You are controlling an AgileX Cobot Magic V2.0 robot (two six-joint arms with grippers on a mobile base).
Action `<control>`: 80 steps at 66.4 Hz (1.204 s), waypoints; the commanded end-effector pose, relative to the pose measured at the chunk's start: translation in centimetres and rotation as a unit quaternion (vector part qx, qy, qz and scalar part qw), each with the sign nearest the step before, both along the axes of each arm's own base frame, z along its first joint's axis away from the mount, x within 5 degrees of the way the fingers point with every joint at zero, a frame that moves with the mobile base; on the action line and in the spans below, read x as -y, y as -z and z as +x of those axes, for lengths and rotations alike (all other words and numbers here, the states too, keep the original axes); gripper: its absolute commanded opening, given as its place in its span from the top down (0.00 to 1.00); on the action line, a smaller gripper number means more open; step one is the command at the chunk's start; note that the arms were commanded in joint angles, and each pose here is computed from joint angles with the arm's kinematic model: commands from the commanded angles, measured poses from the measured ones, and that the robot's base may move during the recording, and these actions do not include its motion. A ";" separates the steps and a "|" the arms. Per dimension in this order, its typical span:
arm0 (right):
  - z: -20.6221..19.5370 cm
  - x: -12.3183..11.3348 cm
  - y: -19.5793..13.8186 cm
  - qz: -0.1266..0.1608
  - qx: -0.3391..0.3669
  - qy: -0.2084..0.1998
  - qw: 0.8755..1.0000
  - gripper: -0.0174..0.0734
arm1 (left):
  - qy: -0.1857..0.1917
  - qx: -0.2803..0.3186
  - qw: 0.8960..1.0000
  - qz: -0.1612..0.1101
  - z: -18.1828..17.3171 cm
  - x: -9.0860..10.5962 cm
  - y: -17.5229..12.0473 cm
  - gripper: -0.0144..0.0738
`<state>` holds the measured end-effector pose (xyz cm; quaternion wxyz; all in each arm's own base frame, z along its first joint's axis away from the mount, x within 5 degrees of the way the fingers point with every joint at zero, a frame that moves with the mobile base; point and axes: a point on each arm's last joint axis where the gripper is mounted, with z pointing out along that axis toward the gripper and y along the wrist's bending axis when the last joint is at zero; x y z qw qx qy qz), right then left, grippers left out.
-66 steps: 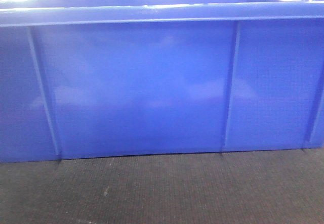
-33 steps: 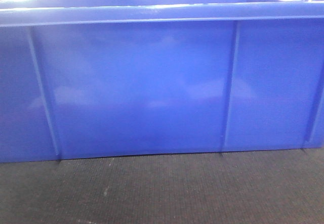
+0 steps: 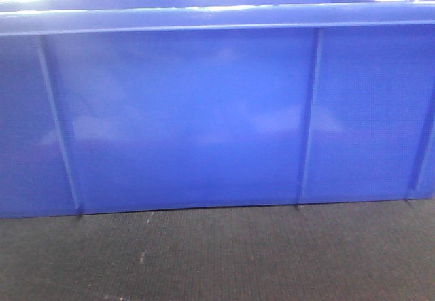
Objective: Move blue bin to conveyor side
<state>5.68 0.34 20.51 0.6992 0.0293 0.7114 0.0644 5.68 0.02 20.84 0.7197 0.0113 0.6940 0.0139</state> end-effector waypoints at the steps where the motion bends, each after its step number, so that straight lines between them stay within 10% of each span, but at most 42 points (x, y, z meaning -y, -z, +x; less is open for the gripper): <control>1: 0.0 0.1 -0.2 -0.035 0.019 0.007 0.999 0.89 | -0.002 0.012 1.000 -0.003 0.0 0.0 -0.2 0.85; 80: 0.0 0.1 -0.3 -0.049 0.027 0.008 0.998 0.89 | -0.002 0.012 1.000 -0.003 0.0 0.0 -0.2 0.85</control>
